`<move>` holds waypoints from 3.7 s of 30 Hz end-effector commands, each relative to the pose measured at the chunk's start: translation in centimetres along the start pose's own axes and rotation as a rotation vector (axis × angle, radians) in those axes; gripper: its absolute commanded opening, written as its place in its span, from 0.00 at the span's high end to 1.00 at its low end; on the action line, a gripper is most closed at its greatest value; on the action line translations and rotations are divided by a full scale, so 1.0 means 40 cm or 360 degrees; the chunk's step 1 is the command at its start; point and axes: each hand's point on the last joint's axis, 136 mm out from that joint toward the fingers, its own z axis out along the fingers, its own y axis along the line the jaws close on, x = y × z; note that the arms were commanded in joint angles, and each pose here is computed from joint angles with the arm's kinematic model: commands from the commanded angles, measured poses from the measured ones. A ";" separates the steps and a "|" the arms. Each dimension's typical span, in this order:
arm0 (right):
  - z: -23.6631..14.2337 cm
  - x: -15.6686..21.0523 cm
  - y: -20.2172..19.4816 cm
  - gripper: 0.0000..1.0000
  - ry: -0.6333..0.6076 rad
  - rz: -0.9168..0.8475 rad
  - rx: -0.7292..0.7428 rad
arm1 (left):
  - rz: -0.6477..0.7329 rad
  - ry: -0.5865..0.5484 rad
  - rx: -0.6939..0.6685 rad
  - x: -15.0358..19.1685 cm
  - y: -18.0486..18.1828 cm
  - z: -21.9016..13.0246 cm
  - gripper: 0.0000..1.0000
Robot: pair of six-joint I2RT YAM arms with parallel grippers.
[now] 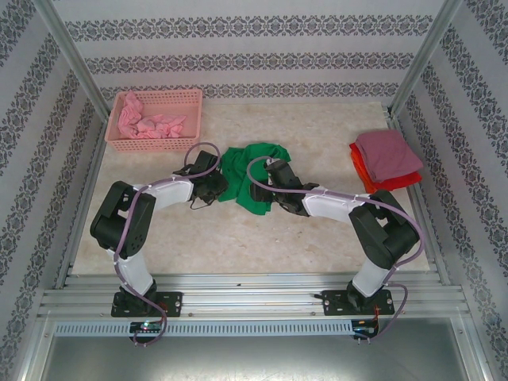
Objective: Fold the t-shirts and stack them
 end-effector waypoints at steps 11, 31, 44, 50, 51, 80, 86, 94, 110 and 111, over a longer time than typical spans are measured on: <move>0.016 0.051 0.016 0.67 0.0078 0.0097 -0.0043 | 0.0044 -0.0141 0.0093 -0.035 -0.046 -0.043 1.00; -0.160 -0.076 -0.191 1.00 -0.0254 0.0357 0.0184 | 0.0062 -0.0158 -0.0059 -0.004 0.038 -0.081 0.31; -0.130 -0.036 -0.221 1.00 -0.0160 0.0460 0.0196 | 0.0035 -0.0108 -0.0043 0.032 0.026 -0.037 0.50; -0.120 -0.027 -0.216 1.00 -0.0141 0.0465 0.0186 | 0.0025 -0.0069 -0.0047 0.035 0.014 -0.017 0.52; -0.120 -0.026 -0.215 1.00 -0.0141 0.0466 0.0184 | 0.0017 -0.0065 -0.0049 0.035 0.015 -0.013 0.53; -0.232 -0.255 -0.396 0.64 -0.0305 0.0270 0.0438 | 0.0062 -0.0391 0.0221 -0.143 -0.091 -0.221 1.00; -0.304 -0.261 -0.400 0.24 -0.0374 0.0308 0.0512 | -0.0005 -0.0310 0.0187 -0.112 -0.048 -0.177 1.00; -0.311 -0.012 -0.400 0.29 -0.0265 0.0628 0.0415 | -0.0019 -0.0309 0.0128 -0.101 -0.009 -0.158 1.00; -0.120 0.059 -0.439 0.54 0.0027 0.0696 0.0434 | 0.0004 -0.0351 0.0147 -0.111 -0.014 -0.164 1.00; -0.111 0.060 -0.439 0.55 0.0034 0.0709 0.0425 | 0.0003 -0.0353 0.0147 -0.111 -0.014 -0.163 1.00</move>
